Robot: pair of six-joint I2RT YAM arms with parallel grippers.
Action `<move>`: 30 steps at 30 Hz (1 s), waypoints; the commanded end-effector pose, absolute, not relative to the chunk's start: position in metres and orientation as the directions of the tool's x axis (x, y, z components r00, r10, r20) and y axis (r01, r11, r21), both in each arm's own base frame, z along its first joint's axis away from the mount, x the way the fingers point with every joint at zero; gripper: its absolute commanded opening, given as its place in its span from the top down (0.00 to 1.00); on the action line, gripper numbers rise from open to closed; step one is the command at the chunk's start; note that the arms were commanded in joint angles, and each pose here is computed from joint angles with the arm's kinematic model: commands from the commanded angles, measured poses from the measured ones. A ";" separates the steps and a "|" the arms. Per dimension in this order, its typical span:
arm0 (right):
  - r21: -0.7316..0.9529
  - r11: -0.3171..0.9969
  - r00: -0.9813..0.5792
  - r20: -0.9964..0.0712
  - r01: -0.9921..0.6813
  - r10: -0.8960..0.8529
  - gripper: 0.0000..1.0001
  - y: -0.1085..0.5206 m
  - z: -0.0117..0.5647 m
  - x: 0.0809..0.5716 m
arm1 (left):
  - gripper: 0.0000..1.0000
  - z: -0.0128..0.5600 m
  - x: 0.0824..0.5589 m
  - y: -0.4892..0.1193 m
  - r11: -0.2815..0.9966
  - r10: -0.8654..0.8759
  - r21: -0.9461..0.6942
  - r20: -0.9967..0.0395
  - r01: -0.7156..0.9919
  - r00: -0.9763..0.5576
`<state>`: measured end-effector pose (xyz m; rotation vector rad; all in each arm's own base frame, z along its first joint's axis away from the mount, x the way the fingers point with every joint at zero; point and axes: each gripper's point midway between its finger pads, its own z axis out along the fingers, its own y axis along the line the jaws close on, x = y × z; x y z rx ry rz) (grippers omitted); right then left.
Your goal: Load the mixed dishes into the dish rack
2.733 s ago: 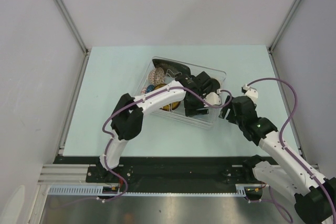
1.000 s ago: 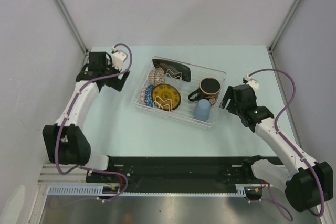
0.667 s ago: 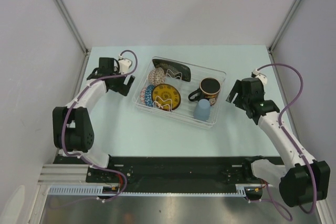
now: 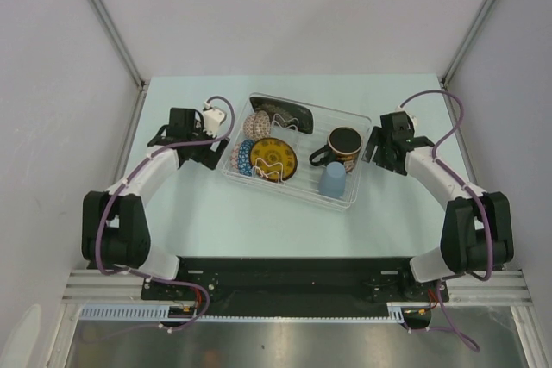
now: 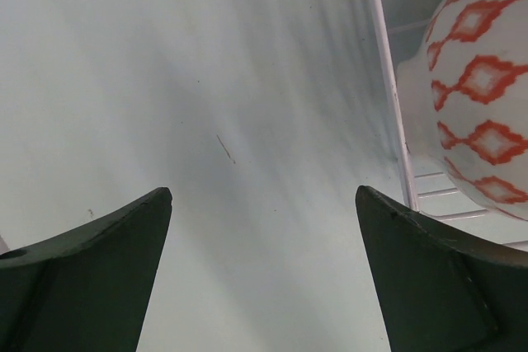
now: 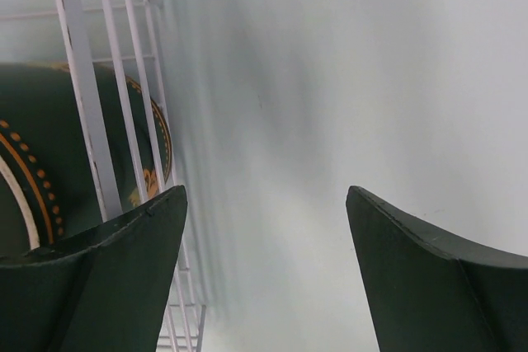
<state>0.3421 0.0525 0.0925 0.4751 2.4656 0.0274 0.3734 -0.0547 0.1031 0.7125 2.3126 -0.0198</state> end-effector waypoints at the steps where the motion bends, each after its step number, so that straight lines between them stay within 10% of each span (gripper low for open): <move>1: 0.254 0.937 -0.695 -0.629 0.239 0.348 0.14 0.089 0.121 0.385 | 0.01 0.103 0.342 -0.102 0.779 0.513 0.084 -0.654 0.621 -0.555; 20: 0.252 0.949 -0.723 -0.618 0.191 0.310 0.00 0.108 0.111 0.422 | 0.00 0.096 0.292 -0.127 0.712 0.572 0.054 -0.623 0.700 -0.534; 30: 0.151 0.973 -0.643 -0.731 0.178 0.231 0.00 0.084 0.199 0.368 | 0.00 0.195 0.322 -0.076 0.830 0.458 0.151 -0.735 0.538 -0.500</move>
